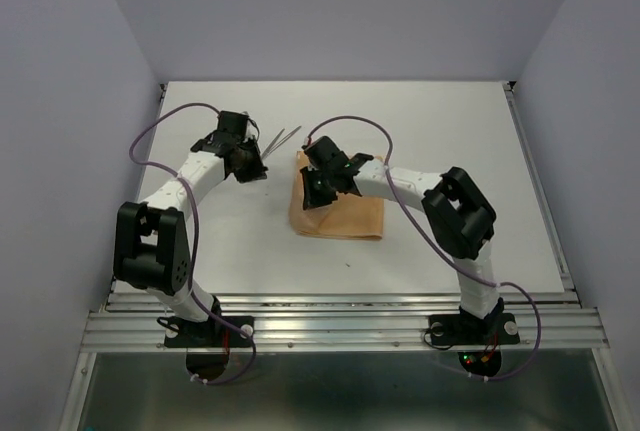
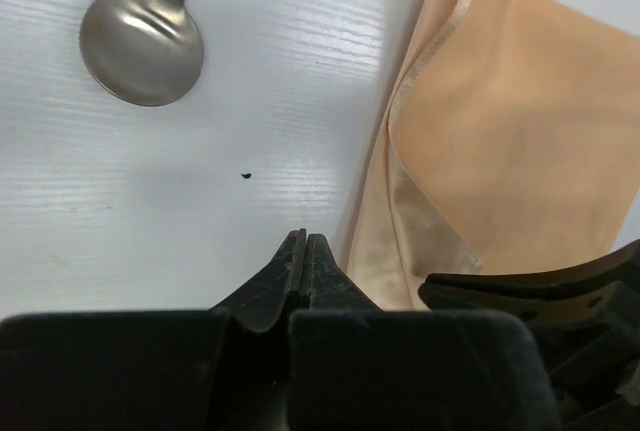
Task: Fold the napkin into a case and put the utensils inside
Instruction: Smooth out the square-folded napkin at the center of the board.
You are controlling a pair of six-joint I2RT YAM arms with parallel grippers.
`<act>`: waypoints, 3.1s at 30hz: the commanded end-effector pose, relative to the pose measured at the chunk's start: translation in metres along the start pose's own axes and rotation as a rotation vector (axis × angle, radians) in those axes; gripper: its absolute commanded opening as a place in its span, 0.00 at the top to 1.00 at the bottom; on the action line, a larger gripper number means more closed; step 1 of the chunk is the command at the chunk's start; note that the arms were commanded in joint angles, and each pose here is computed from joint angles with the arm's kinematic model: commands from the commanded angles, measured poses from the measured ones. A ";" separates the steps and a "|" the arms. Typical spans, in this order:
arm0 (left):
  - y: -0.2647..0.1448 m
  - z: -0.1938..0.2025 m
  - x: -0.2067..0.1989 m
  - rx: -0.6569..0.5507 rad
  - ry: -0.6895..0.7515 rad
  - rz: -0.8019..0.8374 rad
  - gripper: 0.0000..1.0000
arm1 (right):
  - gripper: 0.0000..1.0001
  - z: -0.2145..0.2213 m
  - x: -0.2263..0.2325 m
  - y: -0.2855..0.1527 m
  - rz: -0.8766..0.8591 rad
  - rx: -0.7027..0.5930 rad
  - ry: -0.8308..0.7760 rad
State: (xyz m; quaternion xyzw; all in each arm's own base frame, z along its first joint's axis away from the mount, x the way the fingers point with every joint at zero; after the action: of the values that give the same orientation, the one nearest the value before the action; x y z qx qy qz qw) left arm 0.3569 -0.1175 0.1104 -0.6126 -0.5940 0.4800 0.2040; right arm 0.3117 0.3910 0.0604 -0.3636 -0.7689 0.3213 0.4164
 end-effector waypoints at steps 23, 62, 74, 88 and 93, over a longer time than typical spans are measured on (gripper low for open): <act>0.011 0.007 -0.021 0.040 0.031 0.075 1.00 | 0.87 0.002 -0.020 -0.010 0.045 -0.061 0.112; 0.129 -0.049 -0.098 0.078 0.093 0.190 1.00 | 0.87 -0.108 -0.208 -0.068 0.148 -0.300 0.438; 0.160 -0.020 -0.069 0.153 0.100 0.113 1.00 | 0.88 -0.092 -0.237 -0.041 0.151 -0.252 0.520; 0.148 -0.021 -0.068 0.145 0.121 0.118 1.00 | 0.88 -0.128 -0.226 -0.068 0.127 -0.390 0.531; 0.148 -0.016 -0.065 0.157 0.119 0.115 1.00 | 0.88 -0.096 -0.246 -0.042 0.197 -0.301 0.594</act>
State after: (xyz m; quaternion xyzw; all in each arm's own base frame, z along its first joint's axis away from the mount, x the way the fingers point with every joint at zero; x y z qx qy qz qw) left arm 0.4764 -0.2198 0.0353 -0.6755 -0.4962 0.4979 0.2225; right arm 0.4766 0.1892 0.0539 -0.5522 -0.6375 0.1184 0.5241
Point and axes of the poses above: each gripper's point midway between its finger pads, its own y axis out along the fingers, its own x axis along the line the jaws close on, z = x × y, the point moved 1 cm from there along -y, back along the fingers, and after that the axes turned 1 degree about -y, right-handed, at the moved point
